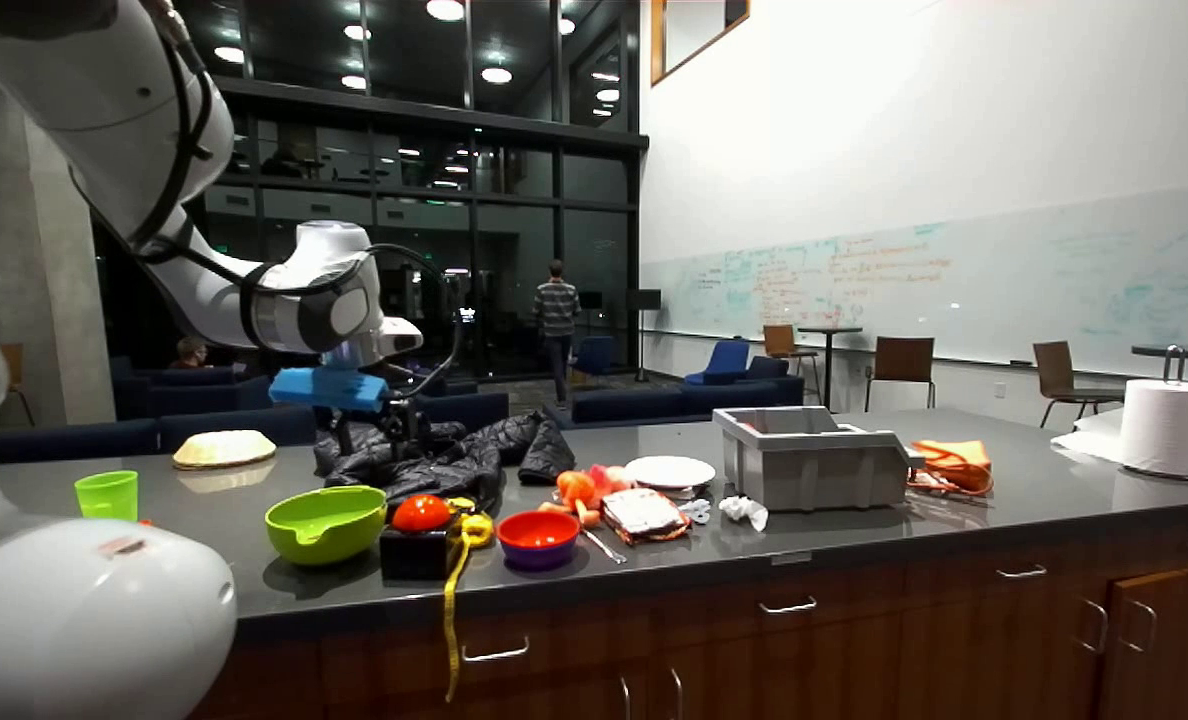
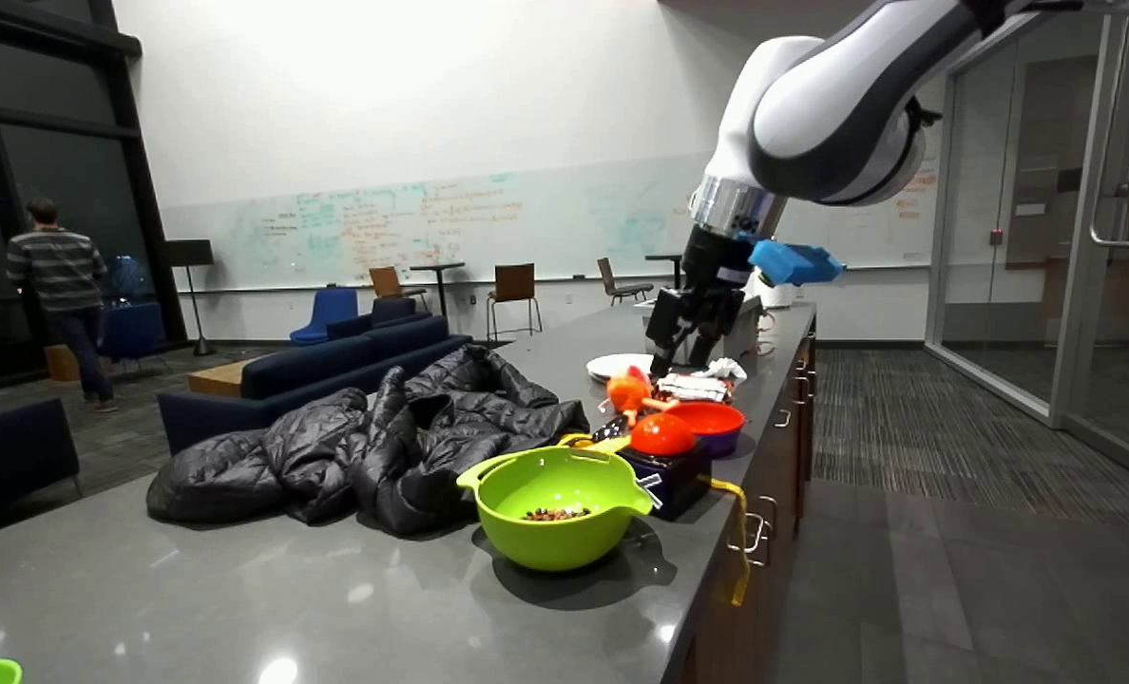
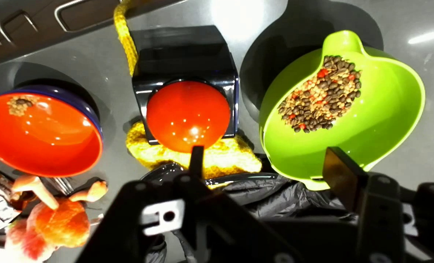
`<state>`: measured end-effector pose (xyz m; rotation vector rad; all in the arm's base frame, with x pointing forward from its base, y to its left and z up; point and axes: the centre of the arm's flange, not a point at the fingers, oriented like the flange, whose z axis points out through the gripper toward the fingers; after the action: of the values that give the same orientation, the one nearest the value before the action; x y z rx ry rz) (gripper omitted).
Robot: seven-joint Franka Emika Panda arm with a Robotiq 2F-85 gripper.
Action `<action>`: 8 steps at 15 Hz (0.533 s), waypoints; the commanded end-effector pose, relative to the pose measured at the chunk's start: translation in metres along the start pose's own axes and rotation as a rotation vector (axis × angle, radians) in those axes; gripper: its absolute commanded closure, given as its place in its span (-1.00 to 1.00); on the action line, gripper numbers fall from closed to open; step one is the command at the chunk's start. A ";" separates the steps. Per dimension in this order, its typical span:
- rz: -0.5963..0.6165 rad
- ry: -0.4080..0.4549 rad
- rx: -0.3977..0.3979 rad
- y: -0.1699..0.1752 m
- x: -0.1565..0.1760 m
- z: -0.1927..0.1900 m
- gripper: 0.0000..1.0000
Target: Press the big orange button
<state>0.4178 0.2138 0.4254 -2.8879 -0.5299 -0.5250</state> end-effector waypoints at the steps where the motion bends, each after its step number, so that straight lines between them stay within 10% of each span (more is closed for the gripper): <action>1: -0.008 0.022 0.018 0.006 0.019 -0.004 -0.04; 8: -0.003 0.026 0.027 0.012 0.025 0.001 1.00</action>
<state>0.4359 0.2141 0.4337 -2.8720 -0.5298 -0.5476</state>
